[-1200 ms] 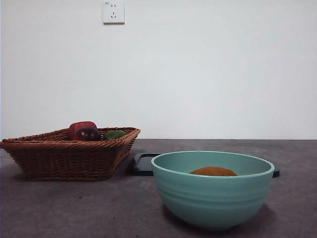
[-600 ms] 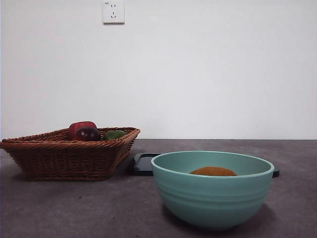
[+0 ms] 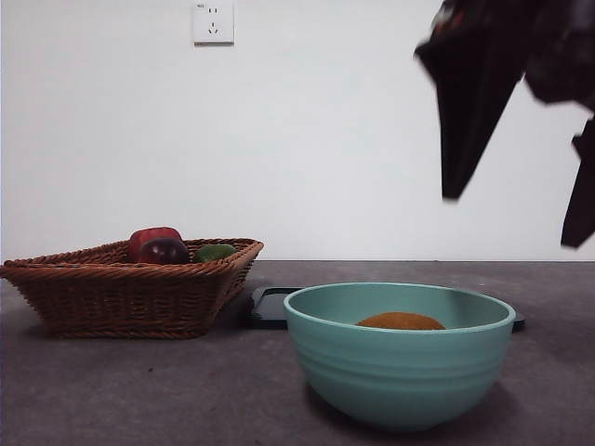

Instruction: Pick up the wifruite, put it on the bowl, pick up the plate, put it on desk

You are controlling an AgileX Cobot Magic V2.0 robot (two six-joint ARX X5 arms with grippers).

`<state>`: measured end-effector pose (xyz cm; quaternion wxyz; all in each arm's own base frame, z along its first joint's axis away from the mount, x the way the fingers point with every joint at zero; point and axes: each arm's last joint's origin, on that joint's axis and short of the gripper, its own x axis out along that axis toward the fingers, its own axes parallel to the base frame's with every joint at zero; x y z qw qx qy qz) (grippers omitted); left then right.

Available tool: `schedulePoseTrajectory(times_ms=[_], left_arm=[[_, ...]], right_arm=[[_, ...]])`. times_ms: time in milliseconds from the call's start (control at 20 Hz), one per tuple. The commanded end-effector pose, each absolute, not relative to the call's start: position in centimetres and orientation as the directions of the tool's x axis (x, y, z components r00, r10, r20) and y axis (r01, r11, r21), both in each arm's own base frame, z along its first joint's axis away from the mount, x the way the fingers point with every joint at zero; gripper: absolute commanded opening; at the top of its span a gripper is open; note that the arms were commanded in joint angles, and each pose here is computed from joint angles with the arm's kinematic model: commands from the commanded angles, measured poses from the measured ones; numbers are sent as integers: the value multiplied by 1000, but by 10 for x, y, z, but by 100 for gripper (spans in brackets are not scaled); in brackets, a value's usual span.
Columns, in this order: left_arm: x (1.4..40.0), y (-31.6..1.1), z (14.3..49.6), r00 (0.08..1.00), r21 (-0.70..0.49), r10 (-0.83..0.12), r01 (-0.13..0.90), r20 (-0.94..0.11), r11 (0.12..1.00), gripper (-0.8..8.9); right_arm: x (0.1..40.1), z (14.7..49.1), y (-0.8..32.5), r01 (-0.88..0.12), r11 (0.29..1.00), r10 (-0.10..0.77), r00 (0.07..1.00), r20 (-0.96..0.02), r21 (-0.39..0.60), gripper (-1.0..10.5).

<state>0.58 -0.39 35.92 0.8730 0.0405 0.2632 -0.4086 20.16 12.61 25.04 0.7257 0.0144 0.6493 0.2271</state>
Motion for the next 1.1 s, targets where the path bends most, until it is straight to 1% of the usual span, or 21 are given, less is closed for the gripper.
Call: schedulePoseTrajectory(times_ms=[50, 300, 450, 550, 650, 800, 900, 1050, 1100], left_arm=[[5, -3, 363, 528, -150, -706, 741, -471, 654, 618], [5, -3, 363, 528, -150, -706, 741, -471, 654, 618], [5, -3, 363, 529, -150, -706, 741, -471, 654, 618], [5, -3, 363, 528, -150, -706, 741, -471, 654, 618], [5, -3, 363, 528, -149, -706, 741, -471, 654, 618], [5, -3, 363, 528, -150, -706, 741, -471, 654, 618], [5, -3, 363, 528, -150, -706, 741, -471, 654, 618], [5, -3, 363, 528, -150, -706, 741, -471, 654, 618], [5, -3, 363, 528, -150, -706, 741, -471, 654, 618]], right_arm=[[209, 240, 137, -326, 904, 301, 28, -953, 276, 583], [214, 218, 151, -344, 908, 239, -39, -970, 238, 581], [215, 208, 158, -363, 914, 177, -50, -983, 183, 518], [216, 202, 161, -365, 914, 163, -66, -984, 176, 511], [217, 198, 164, -370, 917, 136, -62, -989, 149, 476], [220, 193, 167, -350, 924, 146, -50, -988, 155, 463], [222, 192, 169, -338, 927, 161, -41, -986, 165, 356], [225, 187, 171, -315, 934, 163, -43, -986, 168, 221], [225, 187, 171, -314, 935, 163, -42, -986, 168, 159]])
